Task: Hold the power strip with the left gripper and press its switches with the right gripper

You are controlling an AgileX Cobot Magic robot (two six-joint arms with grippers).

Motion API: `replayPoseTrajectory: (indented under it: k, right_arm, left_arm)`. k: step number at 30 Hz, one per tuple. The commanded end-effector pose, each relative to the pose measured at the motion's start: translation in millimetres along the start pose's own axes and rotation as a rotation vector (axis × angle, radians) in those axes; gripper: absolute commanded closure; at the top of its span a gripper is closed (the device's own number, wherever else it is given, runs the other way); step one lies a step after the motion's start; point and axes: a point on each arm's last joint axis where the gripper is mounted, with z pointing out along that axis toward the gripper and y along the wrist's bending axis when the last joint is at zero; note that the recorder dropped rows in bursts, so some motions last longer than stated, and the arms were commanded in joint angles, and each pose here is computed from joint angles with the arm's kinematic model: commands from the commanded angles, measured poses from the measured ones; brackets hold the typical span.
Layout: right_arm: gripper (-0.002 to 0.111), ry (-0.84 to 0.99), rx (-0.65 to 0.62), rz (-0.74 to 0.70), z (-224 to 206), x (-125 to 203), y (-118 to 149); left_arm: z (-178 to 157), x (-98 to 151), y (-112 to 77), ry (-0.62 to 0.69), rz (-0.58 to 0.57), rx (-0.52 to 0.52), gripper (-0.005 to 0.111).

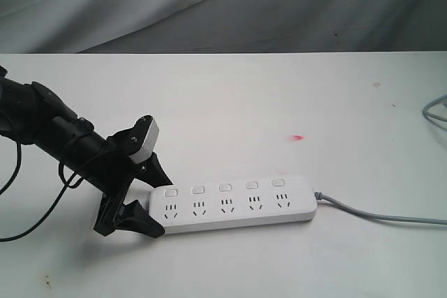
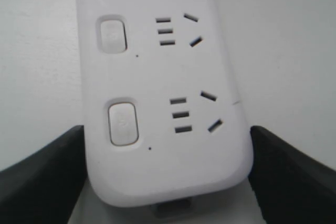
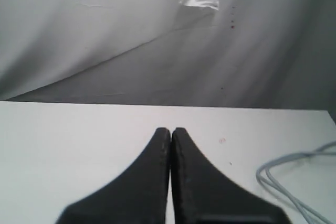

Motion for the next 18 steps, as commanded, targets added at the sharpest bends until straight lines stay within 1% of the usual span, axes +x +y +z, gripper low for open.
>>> replayPoseTrajectory:
  k: [1, 4, 8, 11, 18]
  right_arm:
    - [0.108, -0.044, 0.074, 0.053, -9.8, 40.0, -8.8]
    - [0.108, -0.038, 0.111, 0.07, -13.7, 65.6, -12.3]
    - [0.108, -0.016, 0.151, 0.03, -17.2, 99.0, -15.8]
    - [0.108, -0.011, 0.175, 0.041, -19.2, 121.7, -17.6]
    - [0.108, -0.04, 0.235, 0.072, -22.6, 164.6, -20.9]
  left_arm:
    - [0.2, 0.4, 1.0, 0.012, 0.009, -0.007, 0.107]
    - [0.2, 0.4, 1.0, 0.012, 0.009, -0.007, 0.107]
    - [0.2, 0.4, 1.0, 0.012, 0.009, -0.007, 0.107]
    - [0.2, 0.4, 1.0, 0.012, 0.009, -0.007, 0.107]
    - [0.2, 0.4, 1.0, 0.012, 0.009, -0.007, 0.107]
